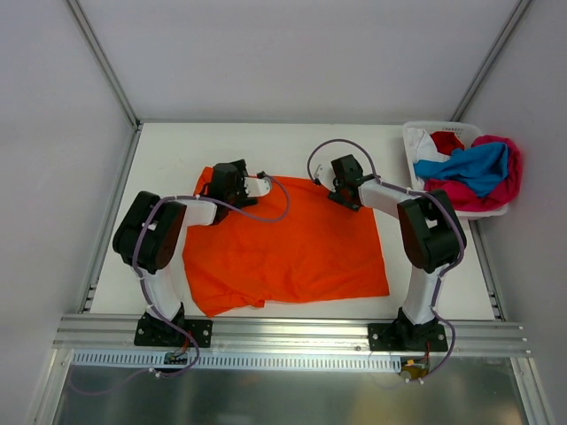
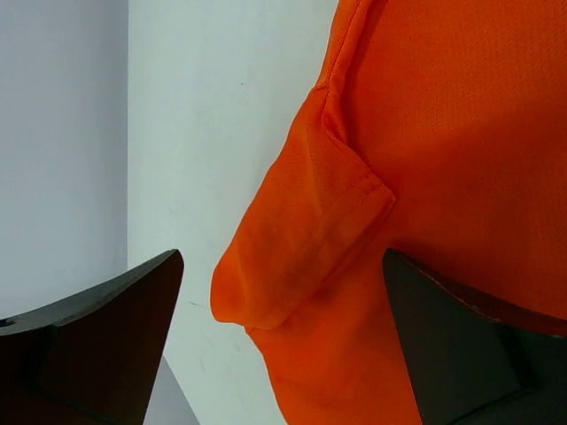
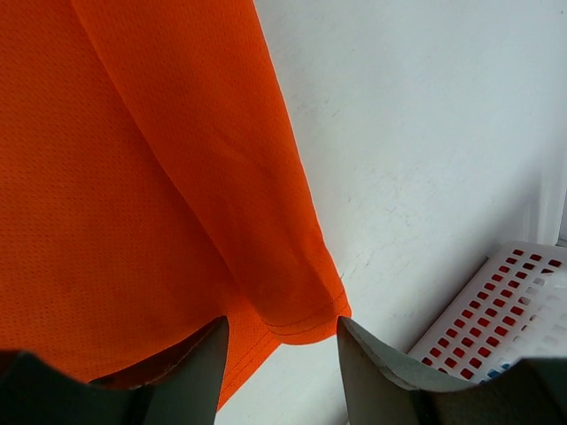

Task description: Fold and stack the t-shirts

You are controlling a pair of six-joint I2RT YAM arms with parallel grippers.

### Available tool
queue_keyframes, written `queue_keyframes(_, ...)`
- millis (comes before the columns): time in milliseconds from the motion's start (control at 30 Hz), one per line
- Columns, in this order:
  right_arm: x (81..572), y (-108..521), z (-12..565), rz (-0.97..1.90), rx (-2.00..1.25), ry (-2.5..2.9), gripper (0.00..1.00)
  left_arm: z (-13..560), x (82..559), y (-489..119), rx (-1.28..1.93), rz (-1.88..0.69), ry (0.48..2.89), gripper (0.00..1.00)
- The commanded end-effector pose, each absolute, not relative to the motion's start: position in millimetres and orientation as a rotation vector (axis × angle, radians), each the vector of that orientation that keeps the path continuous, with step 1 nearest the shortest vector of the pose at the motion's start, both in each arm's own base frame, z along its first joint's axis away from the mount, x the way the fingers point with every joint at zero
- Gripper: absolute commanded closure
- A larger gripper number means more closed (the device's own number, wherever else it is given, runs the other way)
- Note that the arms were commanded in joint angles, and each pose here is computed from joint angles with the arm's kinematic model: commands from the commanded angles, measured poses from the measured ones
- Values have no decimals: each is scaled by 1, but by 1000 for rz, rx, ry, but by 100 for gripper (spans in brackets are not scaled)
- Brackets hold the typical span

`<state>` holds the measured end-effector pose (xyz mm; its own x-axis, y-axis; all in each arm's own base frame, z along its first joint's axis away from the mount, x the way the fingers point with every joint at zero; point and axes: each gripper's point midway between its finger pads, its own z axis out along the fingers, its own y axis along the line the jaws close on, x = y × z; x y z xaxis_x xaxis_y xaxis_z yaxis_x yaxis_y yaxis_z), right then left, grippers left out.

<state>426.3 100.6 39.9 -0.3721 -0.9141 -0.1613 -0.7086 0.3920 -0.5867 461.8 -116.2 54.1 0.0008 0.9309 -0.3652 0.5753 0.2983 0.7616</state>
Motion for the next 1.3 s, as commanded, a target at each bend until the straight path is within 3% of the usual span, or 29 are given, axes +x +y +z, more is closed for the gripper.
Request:
queue_keyframes(0,432,101,54,-606,-1343,2169,44,48,466,-123,1461,524,1656,3)
queue_keyframes(233,429,100,54,-601,-1341,2170,44,54,481,-117,1431,631,1620,7)
queue_keyframes(467,428,100,54,-600,-1336,2171,44,60,471,-124,1471,577,1614,5)
queue_keyframes(833,427,100,49,-590,-1334,2182,44,126,475,-139,1331,520,1538,4)
queue_keyframes(1267,427,99,49,-598,-1334,2182,44,86,491,-147,1445,538,1582,9)
